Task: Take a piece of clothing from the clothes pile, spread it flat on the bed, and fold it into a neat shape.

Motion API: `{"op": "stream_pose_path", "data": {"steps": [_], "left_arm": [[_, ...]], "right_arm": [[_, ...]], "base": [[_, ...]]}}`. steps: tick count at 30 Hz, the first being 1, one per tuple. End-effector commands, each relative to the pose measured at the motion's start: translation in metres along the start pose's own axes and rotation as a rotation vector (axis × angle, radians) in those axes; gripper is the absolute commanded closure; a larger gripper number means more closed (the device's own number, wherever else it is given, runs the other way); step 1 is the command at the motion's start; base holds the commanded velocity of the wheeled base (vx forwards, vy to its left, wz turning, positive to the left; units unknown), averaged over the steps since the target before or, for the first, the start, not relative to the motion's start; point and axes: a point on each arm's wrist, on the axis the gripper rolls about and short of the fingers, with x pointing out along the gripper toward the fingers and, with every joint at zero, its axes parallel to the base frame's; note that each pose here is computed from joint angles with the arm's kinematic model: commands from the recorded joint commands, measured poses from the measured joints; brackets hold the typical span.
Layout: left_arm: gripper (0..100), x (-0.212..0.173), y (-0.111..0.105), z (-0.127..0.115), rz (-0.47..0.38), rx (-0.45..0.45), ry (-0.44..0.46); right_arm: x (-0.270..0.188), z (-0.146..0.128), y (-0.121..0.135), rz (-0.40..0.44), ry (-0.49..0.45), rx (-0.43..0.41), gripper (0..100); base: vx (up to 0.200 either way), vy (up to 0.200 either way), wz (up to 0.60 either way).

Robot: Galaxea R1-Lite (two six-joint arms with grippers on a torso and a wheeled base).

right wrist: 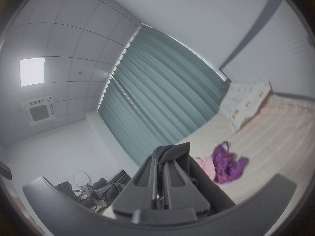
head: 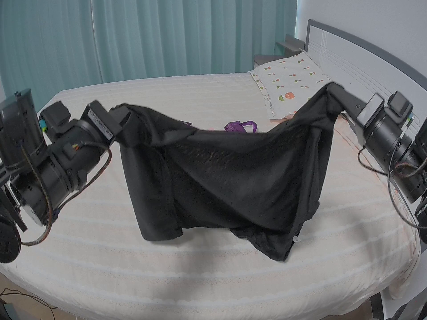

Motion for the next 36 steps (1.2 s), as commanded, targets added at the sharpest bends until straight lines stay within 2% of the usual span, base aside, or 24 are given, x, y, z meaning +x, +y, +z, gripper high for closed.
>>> {"op": "stream_pose_path", "data": {"steps": [1,6,9,10,11,16,25,31,36], "left_arm": [[100,-0.014,0.035,-0.030,0.104,0.024,0.107],[100,-0.035,0.046,-0.058,0.100,0.027,0.226],[100,-0.036,0.049,-0.062,0.095,-0.017,0.240],[100,-0.035,0.048,-0.063,0.083,-0.057,0.249],[100,-0.034,0.047,-0.063,0.071,-0.079,0.264],[100,-0.028,0.051,-0.072,0.098,-0.072,0.293],[100,-0.026,0.051,-0.072,0.102,-0.098,0.291],[100,-0.025,0.052,-0.074,0.107,-0.115,0.297],[100,-0.021,0.052,-0.076,0.116,-0.119,0.292]], "right_arm": [[-0.008,-0.048,-0.039,-0.137,0.182,0.121,100],[-0.019,-0.055,-0.053,-0.189,0.177,0.226,100],[-0.023,-0.058,-0.058,-0.203,0.198,0.258,100],[-0.023,-0.061,-0.060,-0.196,0.222,0.270,100],[-0.022,-0.062,-0.060,-0.194,0.226,0.272,100],[-0.024,-0.063,-0.060,-0.207,0.222,0.269,100],[-0.029,-0.066,-0.060,-0.216,0.235,0.261,100],[-0.028,-0.068,-0.062,-0.223,0.242,0.261,100],[-0.027,-0.072,-0.062,-0.229,0.254,0.261,100]], "base": [[0.000,0.000,0.00],[0.000,0.000,0.00],[0.000,0.000,0.00],[0.000,0.000,0.00],[0.000,0.000,0.00],[0.000,0.000,0.00],[0.000,0.000,0.00],[-0.200,0.000,0.00],[0.000,0.000,0.00]]}}
